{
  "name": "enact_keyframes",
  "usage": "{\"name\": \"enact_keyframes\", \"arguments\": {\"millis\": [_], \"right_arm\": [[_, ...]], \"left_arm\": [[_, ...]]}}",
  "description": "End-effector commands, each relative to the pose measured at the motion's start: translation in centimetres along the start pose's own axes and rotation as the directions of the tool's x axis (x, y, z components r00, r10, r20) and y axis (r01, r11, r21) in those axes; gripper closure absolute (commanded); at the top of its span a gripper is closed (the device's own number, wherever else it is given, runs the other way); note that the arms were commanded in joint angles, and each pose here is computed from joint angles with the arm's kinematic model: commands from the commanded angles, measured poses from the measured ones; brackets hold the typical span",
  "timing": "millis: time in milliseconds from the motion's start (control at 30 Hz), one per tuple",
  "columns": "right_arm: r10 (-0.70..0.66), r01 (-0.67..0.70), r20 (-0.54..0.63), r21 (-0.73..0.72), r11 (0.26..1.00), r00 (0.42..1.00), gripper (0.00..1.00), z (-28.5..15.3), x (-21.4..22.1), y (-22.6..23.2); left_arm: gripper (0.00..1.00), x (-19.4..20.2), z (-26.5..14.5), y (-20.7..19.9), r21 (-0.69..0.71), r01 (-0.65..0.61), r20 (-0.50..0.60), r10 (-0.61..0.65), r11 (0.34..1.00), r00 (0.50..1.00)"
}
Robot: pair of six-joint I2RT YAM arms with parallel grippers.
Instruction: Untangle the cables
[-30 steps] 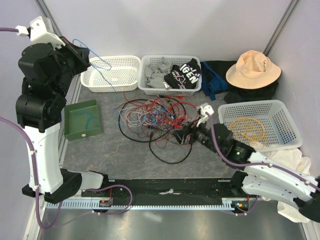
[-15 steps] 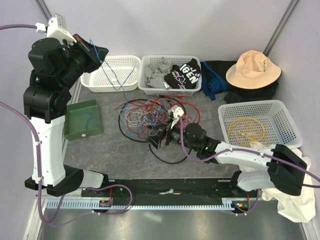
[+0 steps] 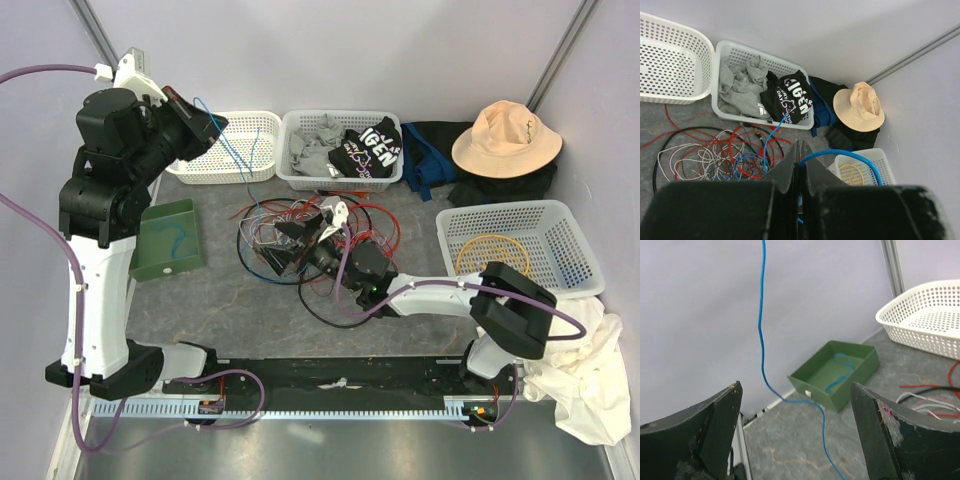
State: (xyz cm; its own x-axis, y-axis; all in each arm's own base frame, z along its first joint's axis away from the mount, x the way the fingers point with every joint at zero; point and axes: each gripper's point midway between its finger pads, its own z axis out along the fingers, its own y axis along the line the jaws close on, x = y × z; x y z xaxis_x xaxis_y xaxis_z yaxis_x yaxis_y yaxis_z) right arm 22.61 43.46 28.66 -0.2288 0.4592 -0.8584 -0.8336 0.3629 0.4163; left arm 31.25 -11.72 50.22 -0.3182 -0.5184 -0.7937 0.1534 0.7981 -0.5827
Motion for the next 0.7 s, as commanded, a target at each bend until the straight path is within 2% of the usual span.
{"name": "enact_keyframes", "arguments": {"millis": [0,167,267,300,367,400,467,500,533,600,633,667], "right_arm": [[0.041,-0.032,0.148,-0.062,0.998,0.988,0.05,2.8,-4.0,2.0],[0.071,-0.058,0.141,-0.096,0.994,0.987,0.12,4.2,-3.6,2.6],[0.087,-0.073,0.129,-0.105,0.992,0.988,0.27,5.0,-3.2,2.8],[0.092,-0.077,0.131,-0.112,0.991,0.987,0.46,5.2,-3.4,3.0],[0.095,-0.08,0.131,-0.115,0.99,0.987,0.69,5.0,-3.8,3.2],[0.087,-0.074,0.126,-0.107,0.991,0.988,0.84,4.7,-3.7,3.0],[0.07,-0.062,0.11,-0.077,0.995,0.991,0.97,3.7,-4.5,2.9],[0.057,-0.053,0.111,-0.038,0.998,0.992,1.0,3.3,-5.1,2.5],[0.025,-0.026,0.048,0.016,1.0,0.999,1.0,2.8,-4.2,1.6],[-0.002,-0.003,0.061,0.086,0.996,0.998,1.0,1.6,-7.4,1.6],[-0.025,0.03,-0.029,0.161,0.987,0.999,1.0,0.7,-6.3,0.3],[-0.053,0.054,-0.008,0.177,0.983,0.999,1.0,0.0,-9.1,0.9]], "left_arm": [[0.98,-0.9,-1.4,-1.4,0.063,0.017,0.038,-0.02,0.998,0.999],[0.98,-0.5,-1.3,-1.4,0.068,0.019,0.027,-0.021,0.998,0.999],[0.98,-0.5,-1.4,-1.4,0.067,0.018,0.029,-0.02,0.998,0.999],[0.98,-0.4,-1.3,-1.3,0.066,0.017,0.024,-0.018,0.998,1.0],[0.98,-0.4,-1.4,-1.1,0.058,0.007,0.032,-0.009,0.998,0.999],[0.98,-0.2,-1.4,-0.8,0.048,0.001,0.03,-0.002,0.999,1.0],[0.98,-0.1,-1.3,0.1,0.017,-0.006,0.038,0.006,1.0,0.999],[0.98,0.6,-0.7,0.8,-0.003,-0.011,0.026,0.011,1.0,1.0],[0.98,0.9,-0.7,1.2,-0.012,-0.018,0.026,0.018,1.0,0.999],[0.98,2.9,0.7,2.7,-0.036,-0.016,-0.014,0.015,0.999,1.0],[0.95,3.8,1.2,3.1,-0.032,-0.017,-0.032,0.016,0.999,0.999],[0.74,4.6,1.2,3.0,-0.007,-0.02,-0.052,0.02,1.0,0.998]]}}
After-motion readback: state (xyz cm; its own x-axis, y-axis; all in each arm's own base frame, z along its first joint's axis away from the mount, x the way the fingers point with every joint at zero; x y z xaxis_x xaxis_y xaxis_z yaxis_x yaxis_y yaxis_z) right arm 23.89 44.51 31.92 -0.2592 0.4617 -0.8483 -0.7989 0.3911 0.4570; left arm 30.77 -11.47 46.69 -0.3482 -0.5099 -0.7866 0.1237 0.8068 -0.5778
